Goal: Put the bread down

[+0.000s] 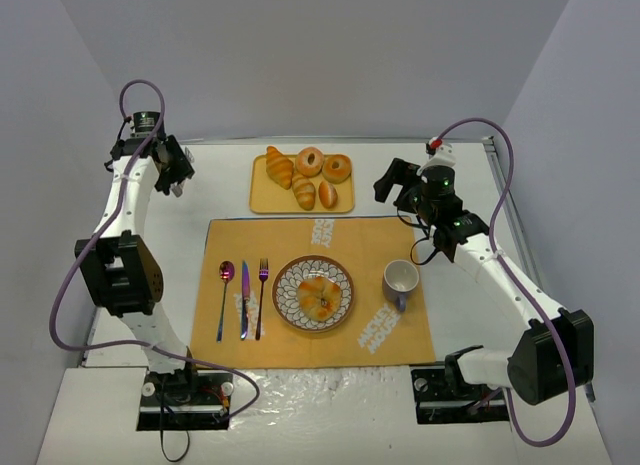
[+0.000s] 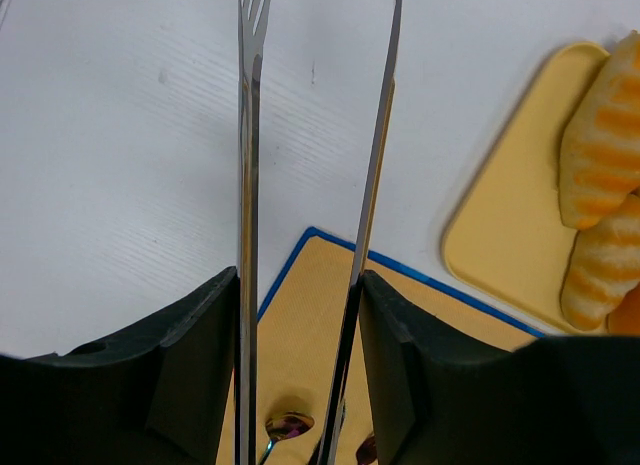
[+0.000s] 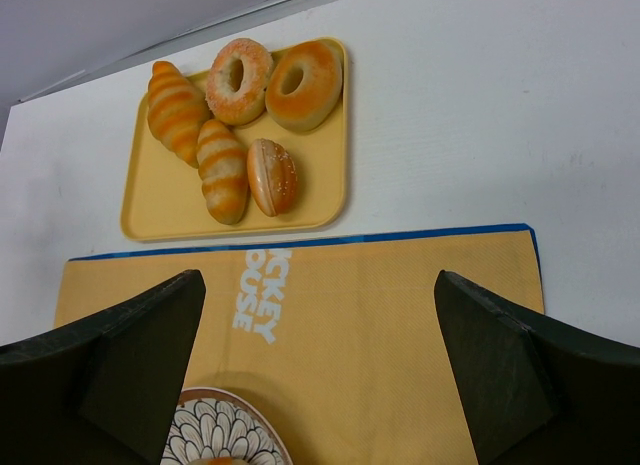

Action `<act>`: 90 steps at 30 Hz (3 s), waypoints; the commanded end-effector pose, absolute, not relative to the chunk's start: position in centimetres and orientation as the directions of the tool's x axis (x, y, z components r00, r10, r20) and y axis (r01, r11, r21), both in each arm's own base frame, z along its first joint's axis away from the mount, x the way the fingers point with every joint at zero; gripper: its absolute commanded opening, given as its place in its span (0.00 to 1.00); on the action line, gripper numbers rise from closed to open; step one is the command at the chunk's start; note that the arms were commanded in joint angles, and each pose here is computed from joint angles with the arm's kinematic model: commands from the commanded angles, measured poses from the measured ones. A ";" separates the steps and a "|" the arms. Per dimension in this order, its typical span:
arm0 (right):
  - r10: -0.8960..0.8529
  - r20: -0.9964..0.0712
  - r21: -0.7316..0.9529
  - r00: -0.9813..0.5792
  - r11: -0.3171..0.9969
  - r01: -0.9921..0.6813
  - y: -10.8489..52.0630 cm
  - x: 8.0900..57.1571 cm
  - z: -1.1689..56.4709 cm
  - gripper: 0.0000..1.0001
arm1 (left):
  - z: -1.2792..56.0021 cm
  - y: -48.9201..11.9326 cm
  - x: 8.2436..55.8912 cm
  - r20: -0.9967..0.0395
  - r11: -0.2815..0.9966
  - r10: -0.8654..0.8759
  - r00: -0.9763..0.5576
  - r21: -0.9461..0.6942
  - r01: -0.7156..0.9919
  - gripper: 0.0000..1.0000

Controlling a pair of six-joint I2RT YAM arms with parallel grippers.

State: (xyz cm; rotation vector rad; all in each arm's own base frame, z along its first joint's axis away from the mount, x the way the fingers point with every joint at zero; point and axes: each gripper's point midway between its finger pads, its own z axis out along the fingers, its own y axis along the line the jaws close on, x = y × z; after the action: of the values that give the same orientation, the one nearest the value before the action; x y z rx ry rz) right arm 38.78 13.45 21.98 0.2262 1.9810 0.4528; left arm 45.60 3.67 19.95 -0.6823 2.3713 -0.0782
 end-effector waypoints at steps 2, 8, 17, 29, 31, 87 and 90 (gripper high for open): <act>0.372 -0.859 0.422 -0.352 0.903 -0.077 13.3 40.0 25.7 0.96 | 22.8 6.1 48.0 -0.665 0.843 -0.504 -0.552 -0.239 -0.481 0.44; 0.369 -0.858 0.419 -0.358 0.905 -0.072 13.2 40.1 25.5 0.96 | 20.0 6.8 49.4 -0.633 0.840 -0.505 -0.586 -0.207 -0.501 0.44; 0.370 -0.855 0.420 -0.363 0.905 -0.067 13.1 40.0 25.3 0.96 | 15.8 7.9 50.6 -0.586 0.835 -0.507 -0.632 -0.152 -0.530 0.44; 0.371 -0.851 0.422 -0.372 0.905 -0.061 13.1 39.6 24.8 0.96 | 10.6 9.5 50.3 -0.490 0.824 -0.526 -0.695 -0.092 -0.559 0.48; 0.371 -0.850 0.423 -0.374 0.904 -0.062 13.2 39.5 24.8 0.96 | 9.7 9.5 50.1 -0.471 0.823 -0.529 -0.706 -0.082 -0.562 0.49; 0.374 -0.848 0.428 -0.375 0.901 -0.070 13.2 39.0 24.8 0.96 | 13.2 7.8 46.3 -0.486 0.849 -0.482 -0.729 -0.050 -0.527 0.81; 0.376 -0.849 0.431 -0.372 0.900 -0.073 13.2 39.0 25.1 0.96 | 14.6 7.2 45.5 -0.504 0.859 -0.463 -0.729 -0.054 -0.509 0.82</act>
State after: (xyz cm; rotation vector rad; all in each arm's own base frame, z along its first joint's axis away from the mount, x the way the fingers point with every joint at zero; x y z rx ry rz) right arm 38.55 13.09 21.35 0.2329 2.0076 0.4380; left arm 46.24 7.62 9.29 -0.7755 2.6103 0.1061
